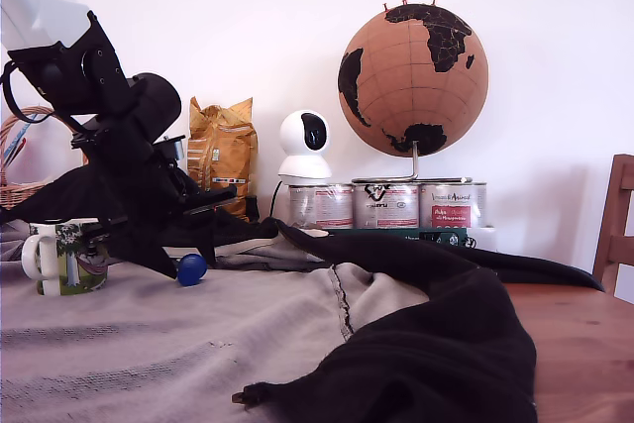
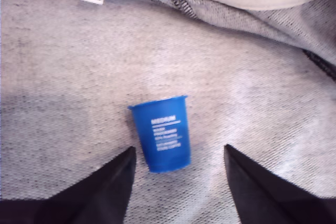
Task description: Pick the blue coffee capsule and place it inside the green coffee cup
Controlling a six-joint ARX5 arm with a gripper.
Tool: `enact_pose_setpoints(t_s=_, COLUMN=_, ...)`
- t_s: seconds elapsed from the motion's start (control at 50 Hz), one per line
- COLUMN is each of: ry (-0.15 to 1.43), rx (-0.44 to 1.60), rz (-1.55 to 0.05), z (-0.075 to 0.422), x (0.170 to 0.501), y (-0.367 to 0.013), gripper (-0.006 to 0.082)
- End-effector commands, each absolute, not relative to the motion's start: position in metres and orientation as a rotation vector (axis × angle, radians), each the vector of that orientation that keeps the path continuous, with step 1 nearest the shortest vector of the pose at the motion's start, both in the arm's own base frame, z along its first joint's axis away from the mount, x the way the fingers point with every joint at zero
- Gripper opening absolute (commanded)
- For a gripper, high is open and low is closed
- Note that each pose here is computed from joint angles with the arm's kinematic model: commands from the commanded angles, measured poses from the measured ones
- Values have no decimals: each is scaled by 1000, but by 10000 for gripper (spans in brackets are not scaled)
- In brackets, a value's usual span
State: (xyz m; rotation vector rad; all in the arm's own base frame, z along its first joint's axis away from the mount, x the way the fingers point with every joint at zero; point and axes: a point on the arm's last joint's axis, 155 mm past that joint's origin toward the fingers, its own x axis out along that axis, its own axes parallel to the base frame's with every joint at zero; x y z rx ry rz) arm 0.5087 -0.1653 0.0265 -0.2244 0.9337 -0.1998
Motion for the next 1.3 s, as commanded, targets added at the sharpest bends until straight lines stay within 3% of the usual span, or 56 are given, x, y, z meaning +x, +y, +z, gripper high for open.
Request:
enact_pose_setpoints(t_s=0.0, ry=938, rx=-223, rz=-192, z=17, x=510, y=-164, gripper=371)
enact_pose_setpoints(t_s=0.14, ry=953, rx=-224, rz=-196, z=15, x=507, y=-164, gripper=266)
enact_pose_setpoints(t_s=0.46, ry=945, rx=-229, rz=-204, z=17, x=509, y=-165, gripper=248)
enact_pose_setpoints(t_s=0.84, ry=911, rx=-282, rz=-303, z=54, x=524, y=-189, gripper=250)
enact_pose_setpoints(t_s=0.94, ry=897, rx=-282, rz=-311, z=60, x=527, y=-192, gripper=281)
enact_pose_setpoints(t_s=1.1, ry=939, rx=-215, rz=-315, z=51, x=517, y=-192, gripper=492)
enact_pose_setpoints(t_s=1.28, ry=987, rx=-69, rz=-244, z=40, x=507, y=-177, gripper=497)
